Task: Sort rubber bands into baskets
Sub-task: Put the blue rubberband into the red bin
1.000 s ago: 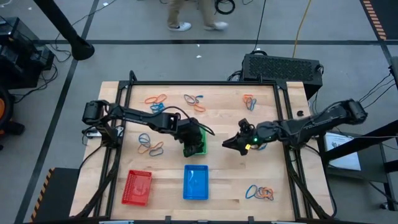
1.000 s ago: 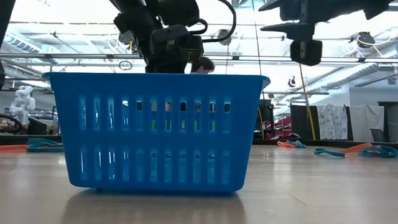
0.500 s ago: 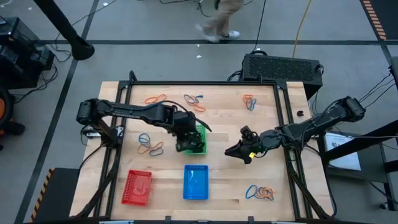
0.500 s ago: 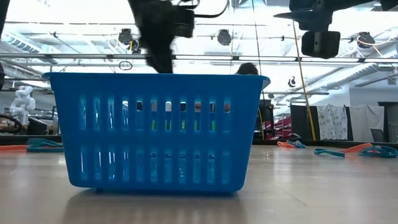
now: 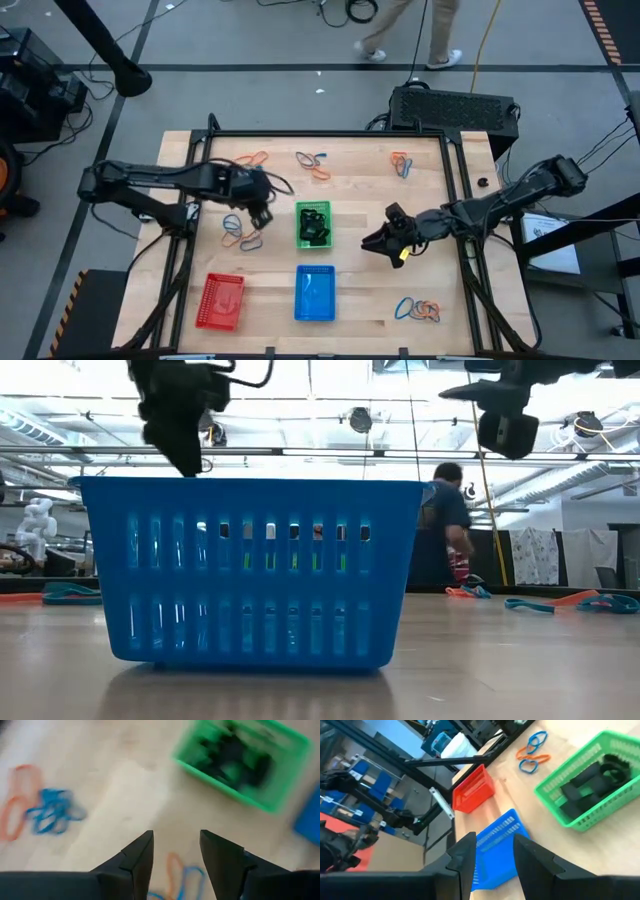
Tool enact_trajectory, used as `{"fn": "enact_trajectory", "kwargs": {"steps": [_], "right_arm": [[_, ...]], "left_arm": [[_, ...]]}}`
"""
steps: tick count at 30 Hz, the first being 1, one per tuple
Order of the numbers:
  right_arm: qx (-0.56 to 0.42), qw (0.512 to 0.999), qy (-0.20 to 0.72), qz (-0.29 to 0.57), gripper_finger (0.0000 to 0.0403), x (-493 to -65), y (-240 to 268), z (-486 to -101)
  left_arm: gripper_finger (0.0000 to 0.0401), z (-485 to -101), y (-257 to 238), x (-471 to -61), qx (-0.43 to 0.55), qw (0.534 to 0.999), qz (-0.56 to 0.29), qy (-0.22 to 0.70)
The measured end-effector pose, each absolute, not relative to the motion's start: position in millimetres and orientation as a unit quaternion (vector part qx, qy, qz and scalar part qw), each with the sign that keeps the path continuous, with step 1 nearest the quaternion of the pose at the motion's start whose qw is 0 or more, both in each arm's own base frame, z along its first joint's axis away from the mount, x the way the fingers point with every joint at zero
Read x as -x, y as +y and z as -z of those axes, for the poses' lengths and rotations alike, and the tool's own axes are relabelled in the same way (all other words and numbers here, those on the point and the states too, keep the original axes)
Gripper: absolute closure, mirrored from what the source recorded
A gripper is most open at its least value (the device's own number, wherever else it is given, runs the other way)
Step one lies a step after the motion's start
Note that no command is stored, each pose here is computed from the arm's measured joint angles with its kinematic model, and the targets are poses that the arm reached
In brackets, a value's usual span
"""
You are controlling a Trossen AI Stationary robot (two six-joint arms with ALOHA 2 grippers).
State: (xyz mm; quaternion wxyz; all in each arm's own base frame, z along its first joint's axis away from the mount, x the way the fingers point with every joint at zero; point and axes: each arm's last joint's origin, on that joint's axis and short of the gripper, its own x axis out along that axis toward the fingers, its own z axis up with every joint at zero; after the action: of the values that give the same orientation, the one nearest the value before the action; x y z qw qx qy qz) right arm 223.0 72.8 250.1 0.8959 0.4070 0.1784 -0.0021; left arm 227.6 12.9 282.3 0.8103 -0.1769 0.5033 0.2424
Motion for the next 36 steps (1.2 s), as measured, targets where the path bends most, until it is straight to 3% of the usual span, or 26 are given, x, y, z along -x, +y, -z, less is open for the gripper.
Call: {"fn": "enact_trajectory", "kwargs": {"steps": [4,14,21,36], "right_arm": [[-0.406,0.897,0.174,0.024,0.028,-226,63,-249],[-0.428,0.882,0.195,-0.006,0.028,-226,61,-249],[-0.45,0.867,0.215,-0.008,0.028,-223,69,-246],[-0.46,0.863,0.21,-0.002,0.028,-222,73,-246]], "left_arm": [[0.0232,-277,44,-219,0.256,0.774,-0.316,0.486],[0.0232,-222,149,-203,0.319,0.667,-0.423,0.524],[0.0232,-192,183,-214,0.353,0.675,-0.407,0.504],[0.0232,-165,191,-220,0.366,0.644,-0.402,0.538]]}}
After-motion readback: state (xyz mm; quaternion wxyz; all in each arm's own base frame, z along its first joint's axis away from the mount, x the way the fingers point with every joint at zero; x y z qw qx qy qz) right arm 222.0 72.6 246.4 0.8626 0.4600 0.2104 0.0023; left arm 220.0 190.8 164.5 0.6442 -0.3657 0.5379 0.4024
